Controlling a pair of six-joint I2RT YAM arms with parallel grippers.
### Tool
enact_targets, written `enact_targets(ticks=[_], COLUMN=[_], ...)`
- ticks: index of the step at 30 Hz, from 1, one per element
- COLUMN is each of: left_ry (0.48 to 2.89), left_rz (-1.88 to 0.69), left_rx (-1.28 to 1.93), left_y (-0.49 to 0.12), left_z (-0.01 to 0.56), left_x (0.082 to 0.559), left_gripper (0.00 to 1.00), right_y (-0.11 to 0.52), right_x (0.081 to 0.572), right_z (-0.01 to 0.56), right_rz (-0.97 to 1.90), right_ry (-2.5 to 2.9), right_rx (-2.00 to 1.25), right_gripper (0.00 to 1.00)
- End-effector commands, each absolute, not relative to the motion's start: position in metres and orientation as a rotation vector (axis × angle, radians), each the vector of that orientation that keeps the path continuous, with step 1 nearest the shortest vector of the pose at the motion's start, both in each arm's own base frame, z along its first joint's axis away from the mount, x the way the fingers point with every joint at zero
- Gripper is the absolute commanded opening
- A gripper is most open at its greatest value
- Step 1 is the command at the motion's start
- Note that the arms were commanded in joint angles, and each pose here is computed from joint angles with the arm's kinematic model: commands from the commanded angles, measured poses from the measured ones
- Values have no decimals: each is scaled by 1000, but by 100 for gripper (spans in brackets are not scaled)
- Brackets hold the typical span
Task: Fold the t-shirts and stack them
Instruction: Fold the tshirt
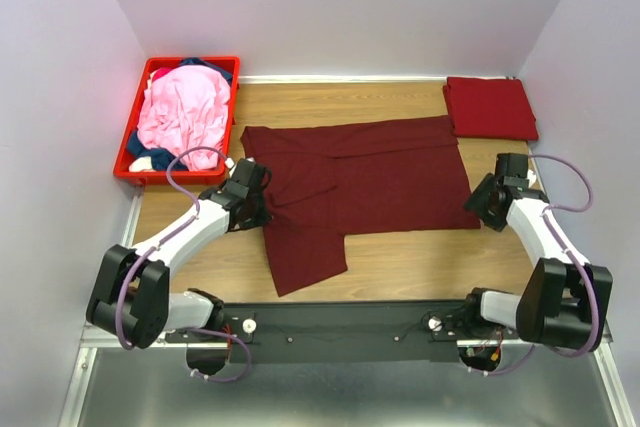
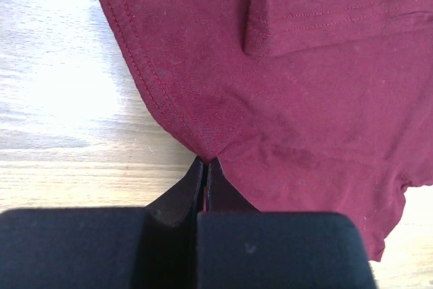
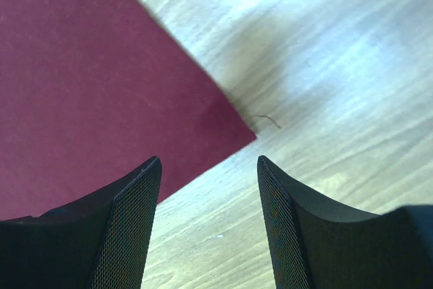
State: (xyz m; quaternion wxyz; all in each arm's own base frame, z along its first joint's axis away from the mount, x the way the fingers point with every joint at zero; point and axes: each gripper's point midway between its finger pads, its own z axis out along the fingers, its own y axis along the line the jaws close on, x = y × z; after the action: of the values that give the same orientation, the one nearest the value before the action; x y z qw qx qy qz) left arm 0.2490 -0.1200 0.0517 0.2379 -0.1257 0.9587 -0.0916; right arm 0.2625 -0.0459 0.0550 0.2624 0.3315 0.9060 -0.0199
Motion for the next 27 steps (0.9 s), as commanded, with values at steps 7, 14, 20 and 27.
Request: enact_targets(ticks=[7, 14, 20, 27], left_ry=[2577, 2554, 2550, 2548], left_rz=[-327, -335, -343, -343], left_rx=[-276, -284, -279, -281], left_y=[-129, -128, -129, -129], left_z=[67, 71, 74, 75], left_x=[253, 254, 253, 253], left_gripper=[0, 0, 0, 0], right_y=[-60, -63, -60, -57], right_x=[247, 250, 248, 239], right_z=[43, 28, 15, 3], right_rz=[-71, -98, -74, -78], right_ry=[2468, 2501, 2524, 2554], right_rx=[1089, 1112, 1125, 1133], right_gripper=[60, 50, 45, 41])
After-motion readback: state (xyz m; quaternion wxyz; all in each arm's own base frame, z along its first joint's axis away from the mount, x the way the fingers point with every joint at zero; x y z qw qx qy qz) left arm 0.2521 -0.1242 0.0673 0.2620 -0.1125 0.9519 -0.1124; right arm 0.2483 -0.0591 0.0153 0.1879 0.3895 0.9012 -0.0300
